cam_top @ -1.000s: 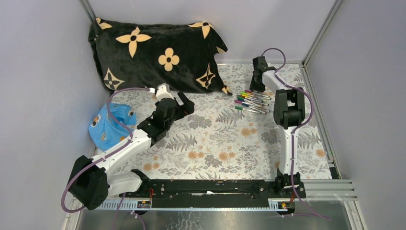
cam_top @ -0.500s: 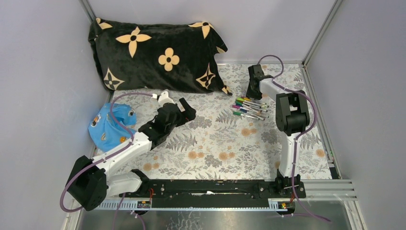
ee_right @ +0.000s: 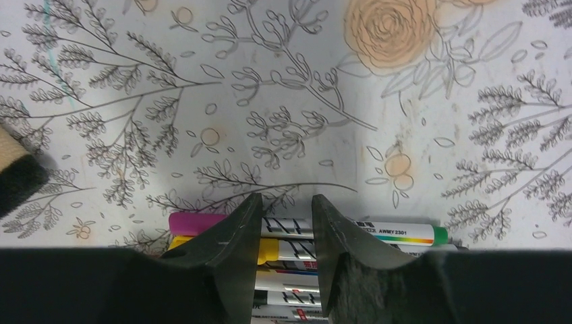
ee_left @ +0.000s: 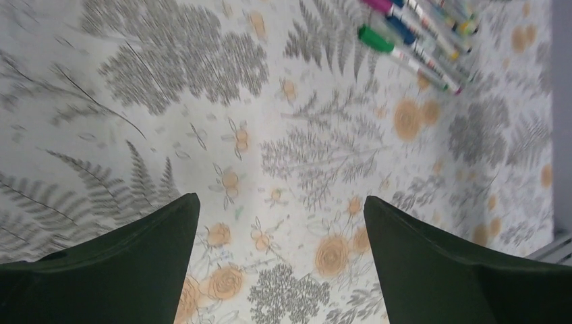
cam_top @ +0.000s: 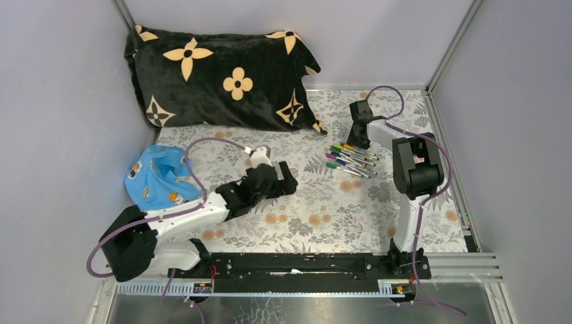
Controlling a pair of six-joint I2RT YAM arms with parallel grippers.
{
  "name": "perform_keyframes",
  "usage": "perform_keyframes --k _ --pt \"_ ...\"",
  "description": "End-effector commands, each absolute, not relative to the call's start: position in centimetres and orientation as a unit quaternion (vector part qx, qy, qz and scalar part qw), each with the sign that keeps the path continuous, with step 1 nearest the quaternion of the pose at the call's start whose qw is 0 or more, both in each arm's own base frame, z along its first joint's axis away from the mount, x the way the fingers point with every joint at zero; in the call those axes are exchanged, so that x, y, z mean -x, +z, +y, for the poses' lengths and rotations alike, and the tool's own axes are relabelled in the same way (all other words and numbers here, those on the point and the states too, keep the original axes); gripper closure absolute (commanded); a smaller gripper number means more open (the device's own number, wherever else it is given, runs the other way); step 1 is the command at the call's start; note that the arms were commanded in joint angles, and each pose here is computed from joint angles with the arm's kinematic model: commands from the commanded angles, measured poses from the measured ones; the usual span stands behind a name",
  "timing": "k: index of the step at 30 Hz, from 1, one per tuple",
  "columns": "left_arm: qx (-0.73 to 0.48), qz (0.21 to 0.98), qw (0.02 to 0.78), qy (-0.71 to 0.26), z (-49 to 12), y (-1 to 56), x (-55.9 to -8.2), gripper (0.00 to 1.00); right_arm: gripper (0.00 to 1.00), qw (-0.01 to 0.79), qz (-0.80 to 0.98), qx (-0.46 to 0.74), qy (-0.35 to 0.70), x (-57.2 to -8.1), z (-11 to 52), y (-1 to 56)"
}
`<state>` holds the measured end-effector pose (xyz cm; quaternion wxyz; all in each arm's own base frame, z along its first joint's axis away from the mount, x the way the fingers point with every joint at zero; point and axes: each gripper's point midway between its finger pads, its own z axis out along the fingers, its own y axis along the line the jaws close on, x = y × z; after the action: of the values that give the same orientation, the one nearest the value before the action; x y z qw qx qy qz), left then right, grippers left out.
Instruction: Open the pen caps
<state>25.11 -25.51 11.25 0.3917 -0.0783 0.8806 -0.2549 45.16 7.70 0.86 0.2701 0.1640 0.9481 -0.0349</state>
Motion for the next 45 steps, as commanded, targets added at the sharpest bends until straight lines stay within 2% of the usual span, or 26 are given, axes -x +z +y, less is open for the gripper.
perform_keyframes --k 1,9,23,28,32,35,39,41,45 --pt "0.054 0.887 0.380 -0.258 -28.4 9.9 -23.5 0.02 0.59 0.174 0.966 -0.178 -0.076 -38.7 6.6 -2.5" --pt "-0.002 0.901 0.360 -0.243 -33.0 7.3 -20.9 0.02 0.59 0.166 0.964 -0.194 -0.070 -37.0 6.7 -2.7" --pt "-0.015 0.904 0.370 -0.213 -34.5 4.6 -20.8 0.02 0.58 0.164 0.953 -0.251 -0.038 -33.3 9.3 -3.0" --pt "-0.058 0.900 0.388 -0.188 -35.3 4.2 -21.8 0.15 0.59 0.164 0.949 -0.267 -0.044 -31.3 9.6 -3.3" --pt "-0.083 0.899 0.393 -0.174 -35.8 3.4 -22.2 0.21 0.59 0.162 0.945 -0.280 -0.041 -30.2 10.3 -3.5" --pt "-0.093 0.900 0.392 -0.165 -36.2 2.9 -22.5 0.34 0.59 0.161 0.943 -0.289 -0.046 -29.5 10.6 -3.5" --pt "-0.101 0.900 0.394 -0.154 -36.8 2.2 -22.9 0.39 0.60 0.166 0.936 -0.307 -0.038 -28.6 11.2 -3.3" --pt "-0.108 0.900 0.394 -0.150 -37.2 2.0 -23.1 0.46 0.60 0.168 0.934 -0.315 -0.035 -28.0 11.6 -3.3" --pt "-0.120 0.902 0.391 -0.140 -37.9 1.2 -23.5 0.47 0.61 0.177 0.929 -0.324 -0.039 -27.0 12.3 -2.8"
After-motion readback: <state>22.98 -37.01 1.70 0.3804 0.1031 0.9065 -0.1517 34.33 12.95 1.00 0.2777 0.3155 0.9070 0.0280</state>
